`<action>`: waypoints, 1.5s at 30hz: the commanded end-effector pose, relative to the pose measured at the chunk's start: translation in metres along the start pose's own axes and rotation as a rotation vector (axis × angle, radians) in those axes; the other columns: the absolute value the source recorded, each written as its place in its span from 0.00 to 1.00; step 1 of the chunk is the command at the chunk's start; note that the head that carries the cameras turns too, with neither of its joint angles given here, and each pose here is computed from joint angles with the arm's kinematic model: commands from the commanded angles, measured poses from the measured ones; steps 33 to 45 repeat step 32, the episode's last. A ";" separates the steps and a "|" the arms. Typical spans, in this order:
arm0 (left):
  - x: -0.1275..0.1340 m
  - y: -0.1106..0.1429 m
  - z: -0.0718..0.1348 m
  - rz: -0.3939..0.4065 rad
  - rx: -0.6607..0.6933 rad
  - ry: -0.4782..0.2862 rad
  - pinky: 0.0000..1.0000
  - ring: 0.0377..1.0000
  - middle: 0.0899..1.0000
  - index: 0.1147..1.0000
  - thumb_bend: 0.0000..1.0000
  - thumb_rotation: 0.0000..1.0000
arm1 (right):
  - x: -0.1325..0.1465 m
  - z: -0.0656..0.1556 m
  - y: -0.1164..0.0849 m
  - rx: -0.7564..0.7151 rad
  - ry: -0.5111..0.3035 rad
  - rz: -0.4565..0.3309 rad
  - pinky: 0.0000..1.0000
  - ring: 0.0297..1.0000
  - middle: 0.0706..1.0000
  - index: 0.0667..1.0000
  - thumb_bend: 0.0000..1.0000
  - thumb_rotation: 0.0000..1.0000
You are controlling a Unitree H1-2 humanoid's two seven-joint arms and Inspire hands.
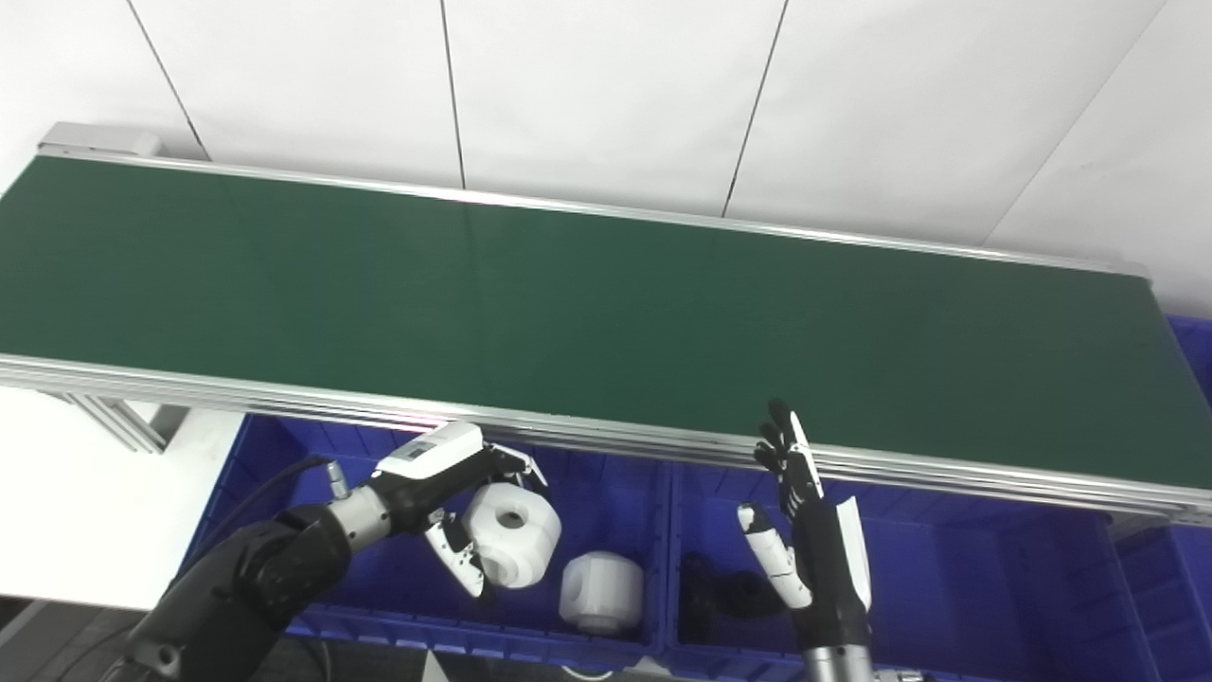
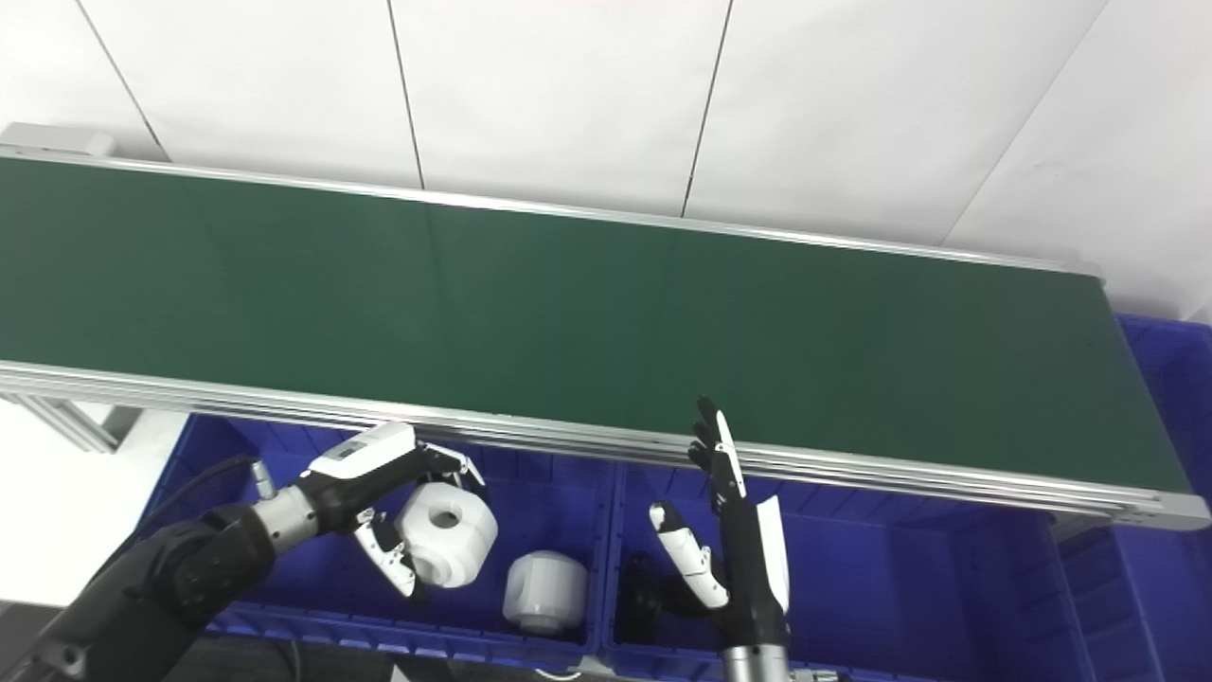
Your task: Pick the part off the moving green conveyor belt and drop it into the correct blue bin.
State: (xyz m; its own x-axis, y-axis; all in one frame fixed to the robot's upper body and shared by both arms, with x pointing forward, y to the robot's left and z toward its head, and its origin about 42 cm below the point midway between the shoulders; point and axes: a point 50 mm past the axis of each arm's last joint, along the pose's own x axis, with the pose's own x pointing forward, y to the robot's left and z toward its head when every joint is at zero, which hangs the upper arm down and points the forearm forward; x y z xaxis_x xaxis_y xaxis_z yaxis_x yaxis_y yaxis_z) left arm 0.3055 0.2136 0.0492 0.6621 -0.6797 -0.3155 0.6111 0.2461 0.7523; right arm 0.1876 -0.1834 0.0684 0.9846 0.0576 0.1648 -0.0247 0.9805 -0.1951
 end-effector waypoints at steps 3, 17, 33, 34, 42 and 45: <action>0.009 0.017 0.004 -0.032 0.070 0.083 0.65 0.74 0.74 0.75 0.62 0.12 | 0.001 0.010 -0.001 0.018 -0.042 -0.014 0.89 0.95 0.97 0.97 0.74 0.87; -0.010 0.022 0.038 0.300 -0.310 -0.211 0.98 1.00 1.00 1.00 0.92 0.69 | -0.002 0.005 -0.001 0.012 -0.027 -0.018 0.91 0.96 0.97 0.98 0.74 0.89; -0.004 -0.038 0.089 0.418 -0.643 -0.359 1.00 1.00 1.00 1.00 0.83 0.94 | -0.012 -0.004 -0.006 -0.002 -0.017 -0.024 0.94 0.96 0.97 0.98 0.75 0.90; -0.004 -0.038 0.089 0.418 -0.643 -0.359 1.00 1.00 1.00 1.00 0.83 0.94 | -0.012 -0.004 -0.006 -0.002 -0.017 -0.024 0.94 0.96 0.97 0.98 0.75 0.90; -0.004 -0.038 0.089 0.418 -0.643 -0.359 1.00 1.00 1.00 1.00 0.83 0.94 | -0.012 -0.004 -0.006 -0.002 -0.017 -0.024 0.94 0.96 0.97 0.98 0.75 0.90; -0.004 -0.038 0.089 0.418 -0.643 -0.359 1.00 1.00 1.00 1.00 0.83 0.94 | -0.012 -0.004 -0.006 -0.002 -0.017 -0.024 0.94 0.96 0.97 0.98 0.75 0.90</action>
